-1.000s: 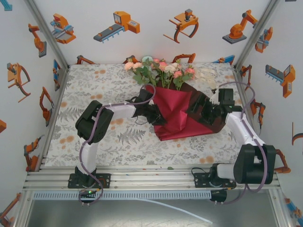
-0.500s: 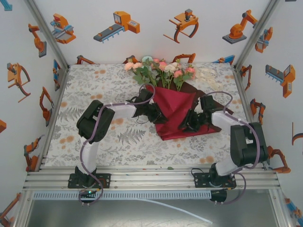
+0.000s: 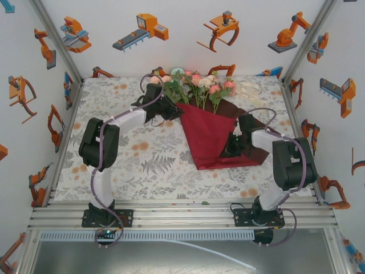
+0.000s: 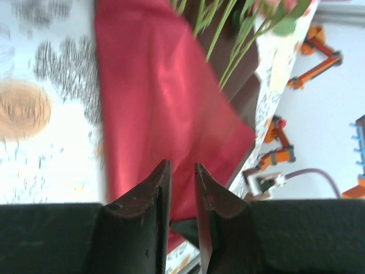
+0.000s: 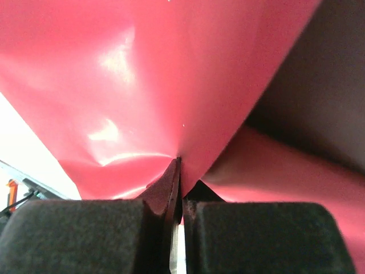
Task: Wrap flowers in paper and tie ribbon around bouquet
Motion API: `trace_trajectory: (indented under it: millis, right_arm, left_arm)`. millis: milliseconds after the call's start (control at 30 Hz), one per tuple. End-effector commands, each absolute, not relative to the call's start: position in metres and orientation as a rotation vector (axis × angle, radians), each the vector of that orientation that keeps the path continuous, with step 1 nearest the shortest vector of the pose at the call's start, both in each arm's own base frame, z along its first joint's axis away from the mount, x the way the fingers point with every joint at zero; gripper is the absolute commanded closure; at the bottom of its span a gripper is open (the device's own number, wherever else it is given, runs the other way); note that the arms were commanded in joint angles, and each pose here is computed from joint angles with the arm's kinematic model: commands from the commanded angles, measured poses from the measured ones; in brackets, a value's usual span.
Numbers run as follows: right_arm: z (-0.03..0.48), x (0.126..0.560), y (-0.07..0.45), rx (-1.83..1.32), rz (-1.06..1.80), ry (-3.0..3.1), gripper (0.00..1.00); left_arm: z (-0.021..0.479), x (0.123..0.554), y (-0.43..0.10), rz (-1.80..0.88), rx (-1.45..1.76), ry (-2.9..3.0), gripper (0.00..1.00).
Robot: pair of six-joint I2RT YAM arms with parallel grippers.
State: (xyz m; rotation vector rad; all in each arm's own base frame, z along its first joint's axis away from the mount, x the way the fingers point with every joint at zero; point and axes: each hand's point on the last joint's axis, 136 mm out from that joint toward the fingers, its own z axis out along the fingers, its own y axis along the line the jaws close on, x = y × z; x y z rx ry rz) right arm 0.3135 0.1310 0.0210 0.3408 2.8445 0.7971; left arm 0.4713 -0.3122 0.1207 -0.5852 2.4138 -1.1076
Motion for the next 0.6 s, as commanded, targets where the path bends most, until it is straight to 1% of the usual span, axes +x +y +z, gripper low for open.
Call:
trace_trajectory:
  millis: [0, 67, 200, 300, 367, 433, 500, 533, 567]
  right_arm:
    - [0.011, 0.321, 0.116, 0.282, 0.627, 2.880, 0.87]
    - [0.012, 0.321, 0.116, 0.273, 0.627, 2.884, 0.76]
    - [0.021, 0.321, 0.114, 0.278, 0.609, 2.879, 0.64]
    - [0.048, 0.322, 0.108, 0.270, 0.561, 2.842, 0.53]
    - [0.078, 0.319, 0.100, 0.266, 0.511, 2.800, 0.47]
    - [0.113, 0.314, 0.093, 0.265, 0.484, 2.721, 0.44]
    - [0.146, 0.305, 0.088, 0.279, 0.472, 2.631, 0.43]
    - [0.163, 0.302, 0.091, 0.268, 0.495, 2.575, 0.45]
    - [0.177, 0.300, 0.100, 0.223, 0.538, 2.522, 0.49]
  left_arm:
    - [0.099, 0.485, -0.322, -1.094, -0.554, 2.444, 0.76]
    - [0.103, 0.496, -0.335, -1.148, -0.522, 2.426, 0.77]
    - [0.086, 0.506, -0.340, -1.124, -0.546, 2.447, 0.78]
    - [0.067, 0.509, -0.337, -1.091, -0.575, 2.478, 0.80]
    - [0.058, 0.510, -0.338, -1.081, -0.576, 2.496, 0.80]
    - [0.055, 0.512, -0.338, -1.075, -0.578, 2.497, 0.81]
    - [0.052, 0.514, -0.339, -1.069, -0.583, 2.498, 0.81]
    - [0.051, 0.514, -0.339, -1.065, -0.586, 2.500, 0.81]
    - [0.051, 0.515, -0.340, -1.068, -0.586, 2.498, 0.81]
